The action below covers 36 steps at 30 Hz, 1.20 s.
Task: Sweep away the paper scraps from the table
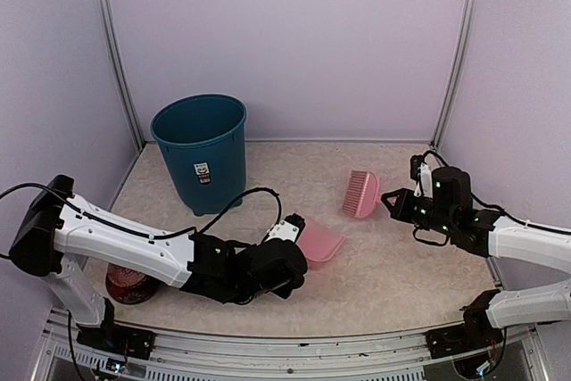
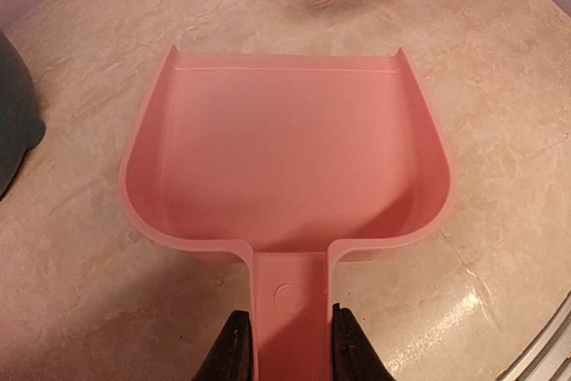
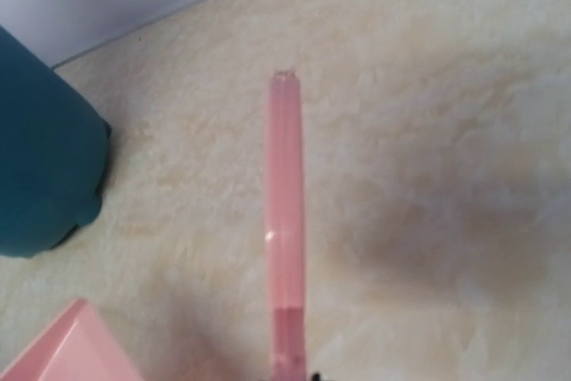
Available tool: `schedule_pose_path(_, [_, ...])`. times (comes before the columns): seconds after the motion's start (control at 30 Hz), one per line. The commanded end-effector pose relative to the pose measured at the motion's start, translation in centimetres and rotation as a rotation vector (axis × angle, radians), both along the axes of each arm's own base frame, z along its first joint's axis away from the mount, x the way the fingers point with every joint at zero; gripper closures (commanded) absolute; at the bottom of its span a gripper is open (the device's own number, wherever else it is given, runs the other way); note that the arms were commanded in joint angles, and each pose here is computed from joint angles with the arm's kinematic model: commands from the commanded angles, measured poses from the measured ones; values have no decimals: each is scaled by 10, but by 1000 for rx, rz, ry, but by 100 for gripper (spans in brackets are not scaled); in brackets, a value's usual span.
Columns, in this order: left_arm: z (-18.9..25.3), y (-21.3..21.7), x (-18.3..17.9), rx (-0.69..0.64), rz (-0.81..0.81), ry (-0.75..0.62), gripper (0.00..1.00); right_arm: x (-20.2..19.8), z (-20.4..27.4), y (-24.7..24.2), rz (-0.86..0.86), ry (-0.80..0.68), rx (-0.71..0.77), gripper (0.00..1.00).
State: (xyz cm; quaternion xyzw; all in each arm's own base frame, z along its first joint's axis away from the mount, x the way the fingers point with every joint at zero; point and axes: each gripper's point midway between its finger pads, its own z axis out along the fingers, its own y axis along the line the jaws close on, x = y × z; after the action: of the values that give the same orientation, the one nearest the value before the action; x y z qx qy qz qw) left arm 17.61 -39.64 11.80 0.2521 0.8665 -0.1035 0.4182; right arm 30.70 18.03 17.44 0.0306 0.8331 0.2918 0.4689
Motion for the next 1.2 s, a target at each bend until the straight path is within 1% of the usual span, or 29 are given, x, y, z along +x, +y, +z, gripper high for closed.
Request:
schedule_pose_path(0.0, [-11, -7, 5, 25, 16, -7, 100, -1, 3, 7, 30, -16, 73, 100])
schedule_pose_path(0.13, [-24, -11, 5, 27, 7, 21, 100, -5, 0, 10, 49, -11, 101, 100])
schedule_pose_path(0.3, [-36, -14, 5, 18, -1, 60, 100, -15, 6, 20, 97, -22, 244, 100])
schedule_pose_path(0.4, [-41, -12, 8, 8, 5, 81, 100, -17, 5, 24, 112, -7, 288, 100])
schedule_pose_path(0.6, [-49, -9, 12, -2, 16, 107, 100, -19, -16, 25, 92, 54, 336, 100])
schedule_pose_path(0.67, [-51, -7, 12, 1, 19, 111, 97, -19, -22, 25, 89, 69, 351, 100])
schedule_pose_path(0.77, [-54, -5, 14, -1, 28, 120, 93, -20, -32, 27, 87, 101, 368, 100])
schedule_pose_path(0.97, [-51, 0, 14, -15, 38, 120, 76, -21, -45, 26, 70, 145, 382, 99])
schedule_pose_path(1.17, [-40, 4, 16, -49, 45, 108, 52, -20, -53, 22, 42, 160, 376, 90])
